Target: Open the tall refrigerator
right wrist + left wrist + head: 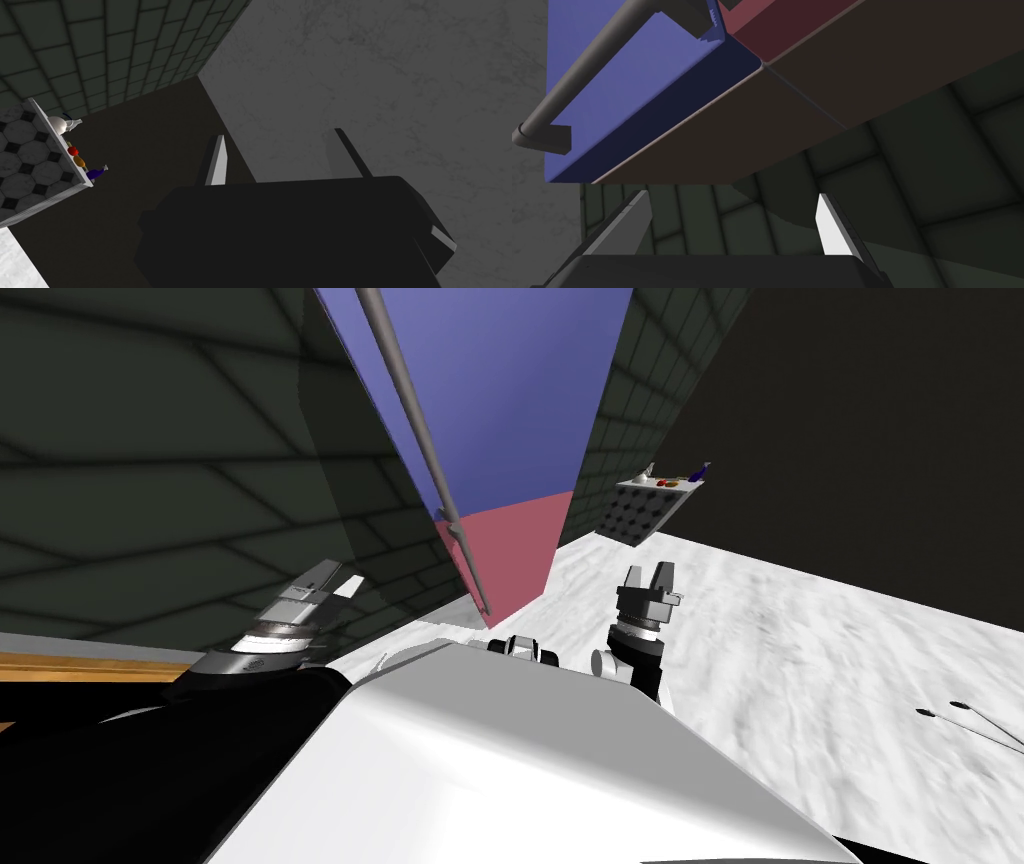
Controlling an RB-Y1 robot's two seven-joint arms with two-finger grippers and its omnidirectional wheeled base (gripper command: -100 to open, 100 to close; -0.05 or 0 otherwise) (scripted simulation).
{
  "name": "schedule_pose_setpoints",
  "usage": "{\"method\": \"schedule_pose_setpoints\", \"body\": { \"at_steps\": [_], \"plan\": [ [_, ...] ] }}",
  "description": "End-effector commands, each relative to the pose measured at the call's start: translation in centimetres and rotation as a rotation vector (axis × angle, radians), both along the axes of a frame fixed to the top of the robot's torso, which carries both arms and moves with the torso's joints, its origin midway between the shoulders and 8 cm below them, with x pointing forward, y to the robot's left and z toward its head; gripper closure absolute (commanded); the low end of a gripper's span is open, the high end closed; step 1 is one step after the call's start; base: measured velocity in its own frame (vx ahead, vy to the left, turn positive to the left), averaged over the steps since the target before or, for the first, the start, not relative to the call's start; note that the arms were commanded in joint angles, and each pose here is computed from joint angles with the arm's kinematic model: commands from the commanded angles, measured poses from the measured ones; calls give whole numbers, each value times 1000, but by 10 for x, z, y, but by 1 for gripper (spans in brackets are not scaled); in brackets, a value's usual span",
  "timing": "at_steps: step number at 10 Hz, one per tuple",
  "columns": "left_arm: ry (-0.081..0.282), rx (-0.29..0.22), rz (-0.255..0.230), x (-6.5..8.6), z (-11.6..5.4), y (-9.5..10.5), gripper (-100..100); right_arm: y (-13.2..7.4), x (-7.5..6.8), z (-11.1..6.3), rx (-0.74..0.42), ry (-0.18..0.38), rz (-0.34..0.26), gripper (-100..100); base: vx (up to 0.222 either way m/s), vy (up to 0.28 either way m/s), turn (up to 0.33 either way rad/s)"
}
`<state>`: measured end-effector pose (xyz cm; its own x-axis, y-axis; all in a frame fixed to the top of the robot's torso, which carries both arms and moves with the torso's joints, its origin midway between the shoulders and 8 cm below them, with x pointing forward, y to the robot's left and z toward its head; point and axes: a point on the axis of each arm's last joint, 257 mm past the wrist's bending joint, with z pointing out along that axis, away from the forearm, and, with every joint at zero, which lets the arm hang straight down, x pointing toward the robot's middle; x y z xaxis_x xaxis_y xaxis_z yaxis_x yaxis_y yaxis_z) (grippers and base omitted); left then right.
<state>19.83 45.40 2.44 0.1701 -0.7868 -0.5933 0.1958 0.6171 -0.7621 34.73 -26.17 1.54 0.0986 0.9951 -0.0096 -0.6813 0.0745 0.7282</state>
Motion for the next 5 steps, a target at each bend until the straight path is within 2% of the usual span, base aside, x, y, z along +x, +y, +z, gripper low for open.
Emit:
{"method": "schedule_pose_setpoints", "body": {
  "at_steps": [1,2,4,5],
  "plan": [
    [46,29,-18,-4,11,4,-100,0,0,0,0,0,0,0,190,-124,70],
    [57,32,-14,-6,10,5,-100,0,0,0,0,0,0,0,131,-110,33],
    [99,56,-36,-7,19,6,-100,0,0,0,0,0,0,0,124,-116,40],
    [119,64,-50,-6,23,6,-100,0,0,0,0,0,0,0,196,-117,71]
  ]
}}
